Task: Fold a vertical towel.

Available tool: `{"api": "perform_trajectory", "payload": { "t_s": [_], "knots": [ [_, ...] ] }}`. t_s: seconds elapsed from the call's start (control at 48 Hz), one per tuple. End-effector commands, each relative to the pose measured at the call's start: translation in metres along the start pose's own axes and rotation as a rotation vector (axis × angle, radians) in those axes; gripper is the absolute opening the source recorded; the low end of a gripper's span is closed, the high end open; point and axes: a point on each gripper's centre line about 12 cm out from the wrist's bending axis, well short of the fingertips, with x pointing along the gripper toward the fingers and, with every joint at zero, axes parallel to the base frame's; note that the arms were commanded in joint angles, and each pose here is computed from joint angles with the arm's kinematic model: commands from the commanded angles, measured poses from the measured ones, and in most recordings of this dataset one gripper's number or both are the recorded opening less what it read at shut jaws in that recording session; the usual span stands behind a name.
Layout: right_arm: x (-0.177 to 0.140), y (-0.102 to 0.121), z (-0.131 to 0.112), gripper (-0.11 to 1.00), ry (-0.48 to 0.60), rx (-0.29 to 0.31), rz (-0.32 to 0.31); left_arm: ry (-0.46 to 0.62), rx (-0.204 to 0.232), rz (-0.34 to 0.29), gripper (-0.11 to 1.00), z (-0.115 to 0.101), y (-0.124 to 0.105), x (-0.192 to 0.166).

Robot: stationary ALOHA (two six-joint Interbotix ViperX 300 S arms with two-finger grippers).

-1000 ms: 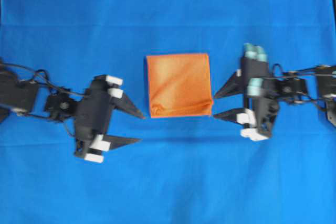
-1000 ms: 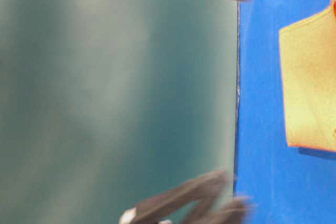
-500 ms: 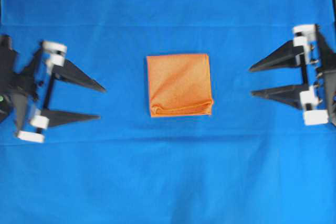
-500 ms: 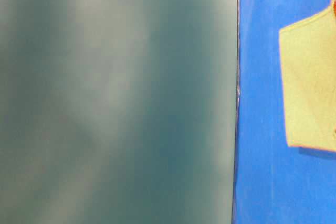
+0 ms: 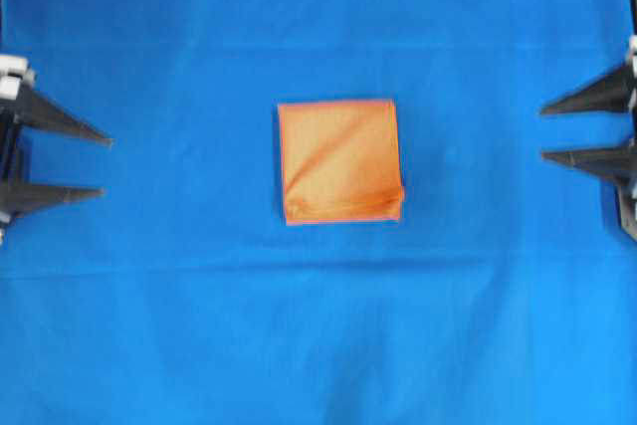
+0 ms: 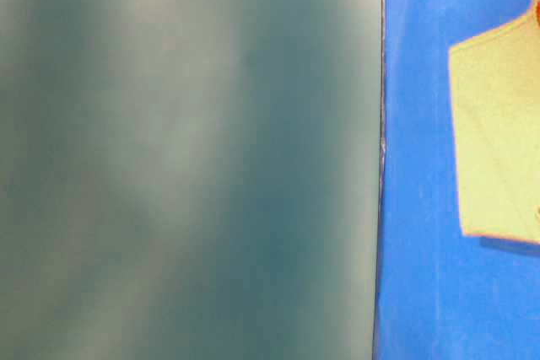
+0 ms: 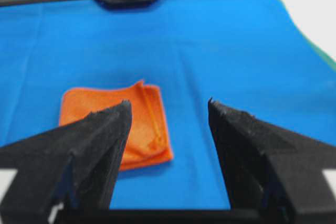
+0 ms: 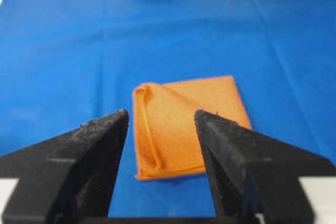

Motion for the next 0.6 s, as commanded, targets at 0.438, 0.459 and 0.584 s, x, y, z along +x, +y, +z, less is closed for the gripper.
{"api": "perform_trajectory", "payload": {
  "t_s": [0.438,0.459,0.584],
  "knots": [
    [0.001,-0.011,-0.052,0.58,-0.068,0.047,-0.017,-0.031,-0.038,0.072,0.58,-0.053,0.008,-0.026],
    [0.001,-0.011,-0.053,0.58,-0.067,0.047,-0.017,-0.030,-0.043,0.077,0.58,-0.053,0.009,-0.026],
    [0.001,-0.011,-0.053,0.58,-0.065,0.046,-0.018,-0.019,-0.063,0.096,0.58,-0.056,0.011,-0.026]
  ]
}}
